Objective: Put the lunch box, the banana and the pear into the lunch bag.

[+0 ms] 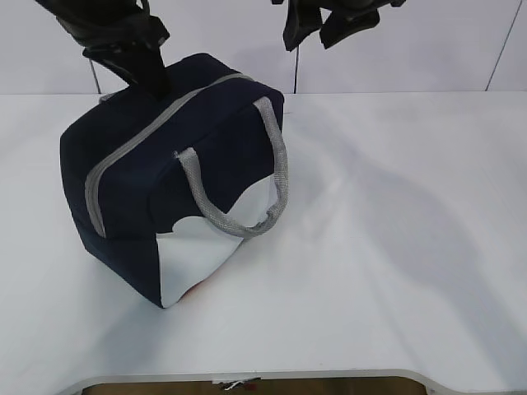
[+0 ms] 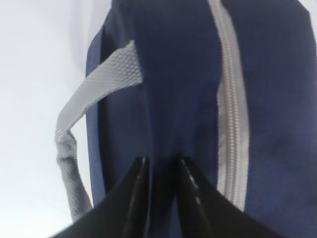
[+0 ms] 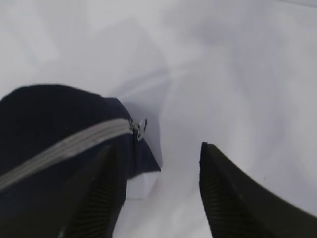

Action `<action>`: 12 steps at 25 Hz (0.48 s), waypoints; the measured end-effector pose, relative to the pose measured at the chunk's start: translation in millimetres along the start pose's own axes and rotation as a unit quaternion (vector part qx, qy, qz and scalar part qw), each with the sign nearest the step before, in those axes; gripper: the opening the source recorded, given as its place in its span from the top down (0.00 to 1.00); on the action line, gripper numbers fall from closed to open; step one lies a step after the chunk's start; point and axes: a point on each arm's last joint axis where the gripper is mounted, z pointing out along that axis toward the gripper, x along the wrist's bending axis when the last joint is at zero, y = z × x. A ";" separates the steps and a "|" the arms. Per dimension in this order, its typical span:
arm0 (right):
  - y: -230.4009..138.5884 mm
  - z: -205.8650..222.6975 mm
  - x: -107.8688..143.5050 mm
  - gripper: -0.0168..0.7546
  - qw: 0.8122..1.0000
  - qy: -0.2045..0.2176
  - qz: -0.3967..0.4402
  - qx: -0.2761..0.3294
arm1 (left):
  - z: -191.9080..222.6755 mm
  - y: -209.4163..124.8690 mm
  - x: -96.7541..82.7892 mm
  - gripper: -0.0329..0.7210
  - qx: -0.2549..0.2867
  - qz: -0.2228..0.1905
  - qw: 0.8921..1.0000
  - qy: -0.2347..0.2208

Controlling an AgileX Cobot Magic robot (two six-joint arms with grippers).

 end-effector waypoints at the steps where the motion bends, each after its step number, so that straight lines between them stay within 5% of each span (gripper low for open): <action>1: -1.1 -4.2 0.4 0.41 1.000 -0.001 -0.008 0.016 | 0.0 -0.2 0.5 0.71 0.001 -0.010 1.000 0.003; 6: -2.2 -21.7 2.2 0.41 0.998 -0.001 -0.032 0.055 | -1.0 -1.1 4.6 0.51 0.006 -0.068 0.997 0.027; 12: -0.5 -34.2 4.0 0.41 0.998 0.003 -0.039 0.047 | -1.0 -1.3 5.4 0.45 0.006 -0.108 0.994 0.031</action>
